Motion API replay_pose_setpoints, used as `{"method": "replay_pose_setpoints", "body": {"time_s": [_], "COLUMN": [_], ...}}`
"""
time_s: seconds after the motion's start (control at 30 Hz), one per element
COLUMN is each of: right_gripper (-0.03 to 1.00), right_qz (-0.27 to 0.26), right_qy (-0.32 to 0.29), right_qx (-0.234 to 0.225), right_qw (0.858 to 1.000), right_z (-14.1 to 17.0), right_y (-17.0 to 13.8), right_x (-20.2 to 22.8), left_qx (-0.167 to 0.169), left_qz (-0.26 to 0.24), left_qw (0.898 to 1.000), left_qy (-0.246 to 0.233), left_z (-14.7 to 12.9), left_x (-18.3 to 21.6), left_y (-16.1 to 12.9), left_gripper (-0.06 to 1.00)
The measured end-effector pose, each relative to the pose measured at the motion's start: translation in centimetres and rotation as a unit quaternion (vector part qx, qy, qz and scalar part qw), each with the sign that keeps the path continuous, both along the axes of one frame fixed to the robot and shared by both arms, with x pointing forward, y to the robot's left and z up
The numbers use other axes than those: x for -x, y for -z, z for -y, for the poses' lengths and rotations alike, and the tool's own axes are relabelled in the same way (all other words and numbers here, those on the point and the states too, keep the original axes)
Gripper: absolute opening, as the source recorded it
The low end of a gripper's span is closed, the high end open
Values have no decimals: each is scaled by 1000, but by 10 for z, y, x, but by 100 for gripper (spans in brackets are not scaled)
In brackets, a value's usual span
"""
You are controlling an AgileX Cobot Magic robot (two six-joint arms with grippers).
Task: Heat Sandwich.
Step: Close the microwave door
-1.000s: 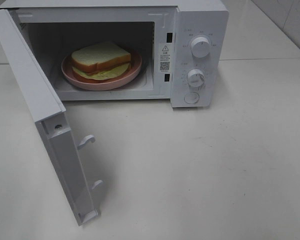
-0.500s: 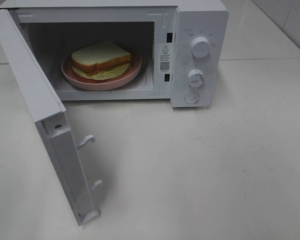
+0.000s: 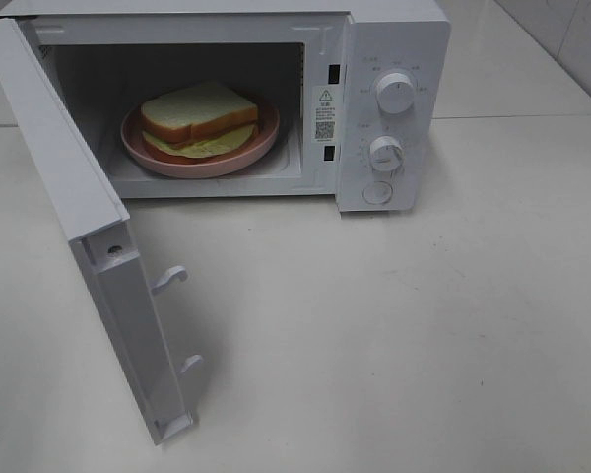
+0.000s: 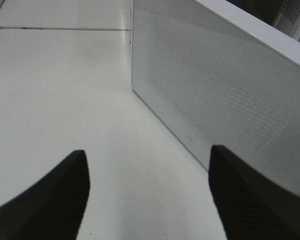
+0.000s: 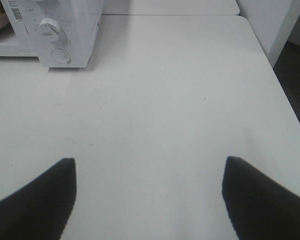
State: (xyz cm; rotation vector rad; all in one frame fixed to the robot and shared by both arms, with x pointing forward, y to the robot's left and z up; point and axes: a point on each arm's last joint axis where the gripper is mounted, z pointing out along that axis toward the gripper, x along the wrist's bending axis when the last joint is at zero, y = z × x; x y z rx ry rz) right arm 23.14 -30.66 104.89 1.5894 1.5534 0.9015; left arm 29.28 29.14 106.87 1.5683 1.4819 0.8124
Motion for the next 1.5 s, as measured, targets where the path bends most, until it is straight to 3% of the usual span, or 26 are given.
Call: {"method": "replay_pose_setpoints", "body": {"time_s": [0.13, 0.17, 0.2, 0.33, 0.93, 1.17, 1.5], "right_gripper": [76, 76, 76, 76, 76, 76, 76], "right_qz": [0, 0, 0, 0, 0, 0, 0], "right_qy": [0, 0, 0, 0, 0, 0, 0], "right_qx": [0, 0, 0, 0, 0, 0, 0], "right_qw": [1000, 1000, 1000, 1000, 1000, 1000, 1000], "right_z": [0, 0, 0, 0, 0, 0, 0], "right_y": [0, 0, 0, 0, 0, 0, 0], "right_x": [0, 0, 0, 0, 0, 0, 0], "left_qx": [-5, -5, -7, -7, -10, 0, -3], "left_qz": [-31, -31, -39, -28, 108, 139, 141], "left_qw": [999, 999, 999, 1000, 993, 990, 987], "left_qy": [-5, -5, -7, -13, -51, -19, 79], "left_z": [1, 1, 1, 1, -2, 5, 23], "left_x": [-27, -27, -40, -64, -130, -153, -179], "left_y": [4, 4, 6, 9, 72, 88, 118], "left_gripper": [29, 29, 13, 0, 0, 0, 0]}}
